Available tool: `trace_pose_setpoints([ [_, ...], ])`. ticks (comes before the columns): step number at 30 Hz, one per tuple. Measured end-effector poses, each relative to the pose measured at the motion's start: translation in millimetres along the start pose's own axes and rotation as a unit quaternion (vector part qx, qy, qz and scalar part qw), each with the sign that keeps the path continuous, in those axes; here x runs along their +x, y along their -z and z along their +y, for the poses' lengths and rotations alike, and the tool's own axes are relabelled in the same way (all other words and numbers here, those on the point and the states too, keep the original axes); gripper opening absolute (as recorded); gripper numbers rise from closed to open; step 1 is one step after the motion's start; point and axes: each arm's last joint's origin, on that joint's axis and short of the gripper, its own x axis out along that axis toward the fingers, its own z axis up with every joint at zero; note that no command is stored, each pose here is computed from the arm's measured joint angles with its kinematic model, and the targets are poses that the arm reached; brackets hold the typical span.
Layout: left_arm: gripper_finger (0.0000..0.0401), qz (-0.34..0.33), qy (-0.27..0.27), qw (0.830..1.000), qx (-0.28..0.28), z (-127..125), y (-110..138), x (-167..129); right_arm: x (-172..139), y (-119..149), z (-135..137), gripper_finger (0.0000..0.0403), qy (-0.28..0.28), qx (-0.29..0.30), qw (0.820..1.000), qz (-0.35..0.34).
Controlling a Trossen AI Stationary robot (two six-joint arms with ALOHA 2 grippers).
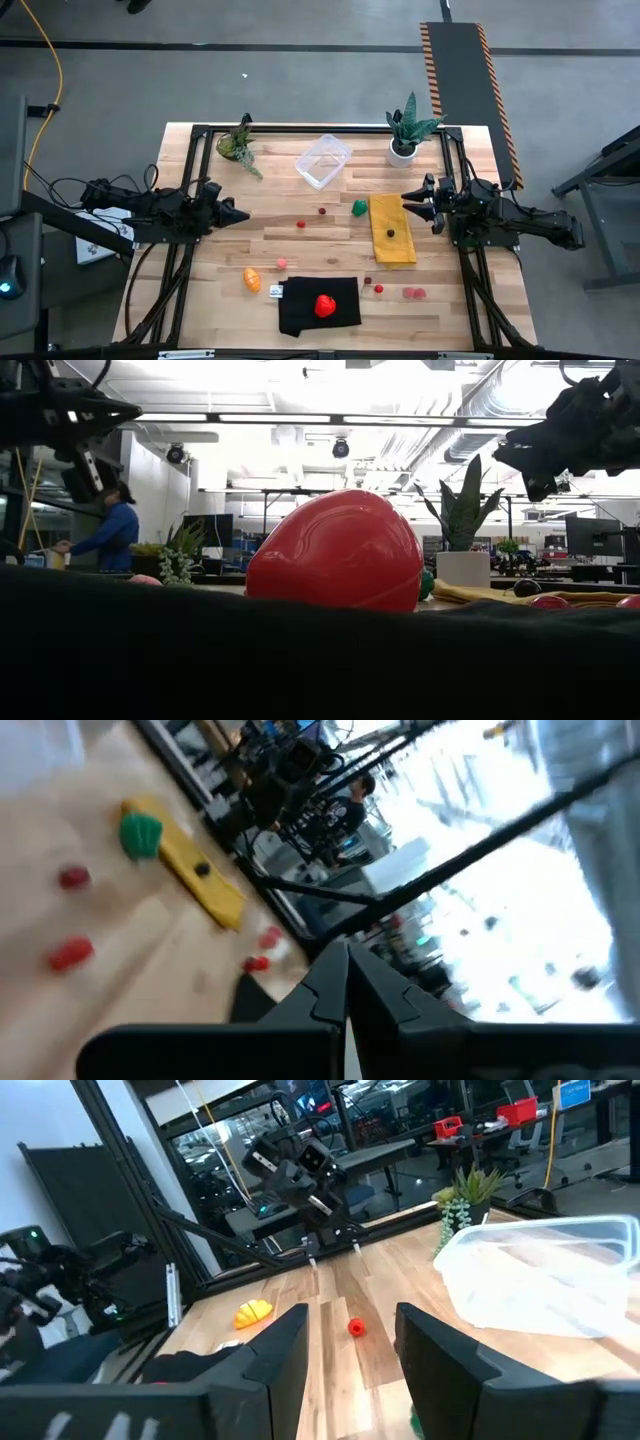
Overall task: Pick and placing Produce into tupperware
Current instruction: Put the black cherry into the transparent bin
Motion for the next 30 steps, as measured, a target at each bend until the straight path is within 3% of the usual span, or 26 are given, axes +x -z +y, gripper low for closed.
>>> trace_pose_setpoints([
  [4, 0.0001, -0.001, 0.0, 0.995, -0.101, 0.0, -0.1, 0.0, 0.0, 0.1, 0.1, 0.0142, 0.0, 0.148, 0.989, 0.0],
  [10, 0.0001, -0.003, -0.001, 0.982, -0.19, 0.1, -0.1, 0.0, 0.0, 0.0, 0.1, 0.0142, -0.001, 0.338, 0.941, 0.0],
  [19, 0.0001, -0.013, -0.008, 0.967, -0.256, 1.2, -0.3, 0.0, 0.0, 0.0, -0.4, 0.0142, 0.005, 0.422, 0.906, -0.005],
  [22, 0.0001, -0.004, -0.005, 0.954, -0.299, 0.8, 0.1, 0.0, 0.0, 0.2, -0.5, 0.0142, 0.007, 0.445, 0.895, -0.005],
  [25, 0.0001, 0.015, -0.001, 0.949, -0.315, 0.3, 1.1, 0.0, 0.0, 0.3, -0.9, 0.0142, 0.011, 0.476, 0.88, -0.008],
  [30, 0.0001, 0.021, 0.0, 0.944, -0.329, 0.1, 1.5, 0.0, 0.2, 0.5, -1.0, 0.0142, 0.011, 0.549, 0.836, -0.008],
])
